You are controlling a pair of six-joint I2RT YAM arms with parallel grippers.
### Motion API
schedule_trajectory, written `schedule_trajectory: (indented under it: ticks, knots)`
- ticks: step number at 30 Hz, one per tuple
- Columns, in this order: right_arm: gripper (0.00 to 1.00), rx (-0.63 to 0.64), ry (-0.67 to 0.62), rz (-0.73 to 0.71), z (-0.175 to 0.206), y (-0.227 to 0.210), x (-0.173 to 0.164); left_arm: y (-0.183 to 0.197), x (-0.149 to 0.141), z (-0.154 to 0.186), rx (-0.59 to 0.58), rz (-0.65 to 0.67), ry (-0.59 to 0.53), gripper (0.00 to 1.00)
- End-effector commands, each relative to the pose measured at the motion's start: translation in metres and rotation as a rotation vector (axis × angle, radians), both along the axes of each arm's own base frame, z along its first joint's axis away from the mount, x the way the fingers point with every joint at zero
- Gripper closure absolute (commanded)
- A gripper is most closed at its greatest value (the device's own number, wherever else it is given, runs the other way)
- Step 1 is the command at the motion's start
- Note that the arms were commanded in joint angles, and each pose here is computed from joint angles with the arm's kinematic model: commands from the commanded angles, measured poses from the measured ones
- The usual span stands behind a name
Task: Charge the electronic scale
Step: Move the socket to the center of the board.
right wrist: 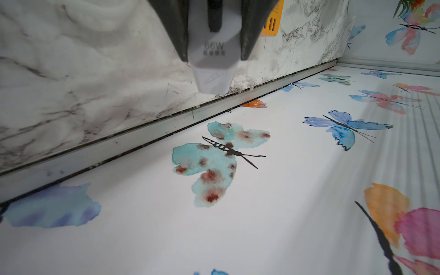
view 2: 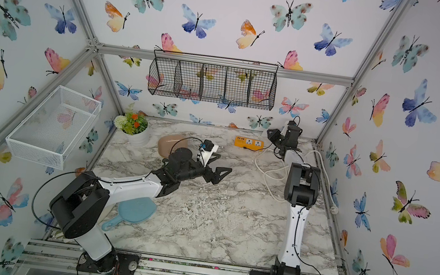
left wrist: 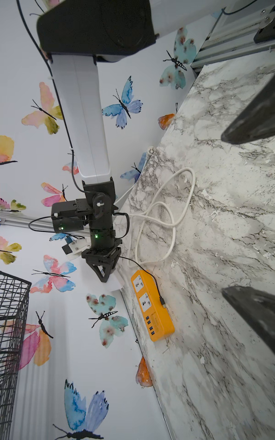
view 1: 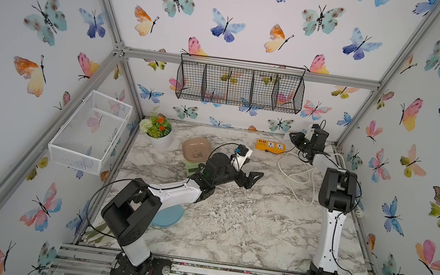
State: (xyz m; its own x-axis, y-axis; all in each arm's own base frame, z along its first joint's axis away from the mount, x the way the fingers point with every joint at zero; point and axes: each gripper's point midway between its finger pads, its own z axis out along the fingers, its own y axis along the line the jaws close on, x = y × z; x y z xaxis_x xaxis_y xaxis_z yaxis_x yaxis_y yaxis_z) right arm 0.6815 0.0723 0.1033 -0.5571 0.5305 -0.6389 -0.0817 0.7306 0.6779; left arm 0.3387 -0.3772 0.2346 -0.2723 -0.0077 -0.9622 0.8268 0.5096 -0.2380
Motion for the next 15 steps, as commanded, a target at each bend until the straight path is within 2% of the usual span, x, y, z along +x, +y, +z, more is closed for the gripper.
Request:
schedule_trajectory:
  ticks: [1, 9, 15]
  knots:
    - [0.98, -0.017, 0.023, 0.039, -0.013, 0.012, 0.000, -0.004, -0.004, 0.009, -0.024, -0.032, -0.012, 0.08]
    - [0.98, -0.035, 0.044, 0.093, -0.029, 0.026, -0.010, -0.008, -0.008, 0.003, -0.022, -0.070, -0.001, 0.08]
    - [0.98, -0.034, 0.055, 0.129, -0.029, 0.036, -0.035, -0.008, -0.010, 0.002, -0.021, -0.073, -0.003, 0.08]
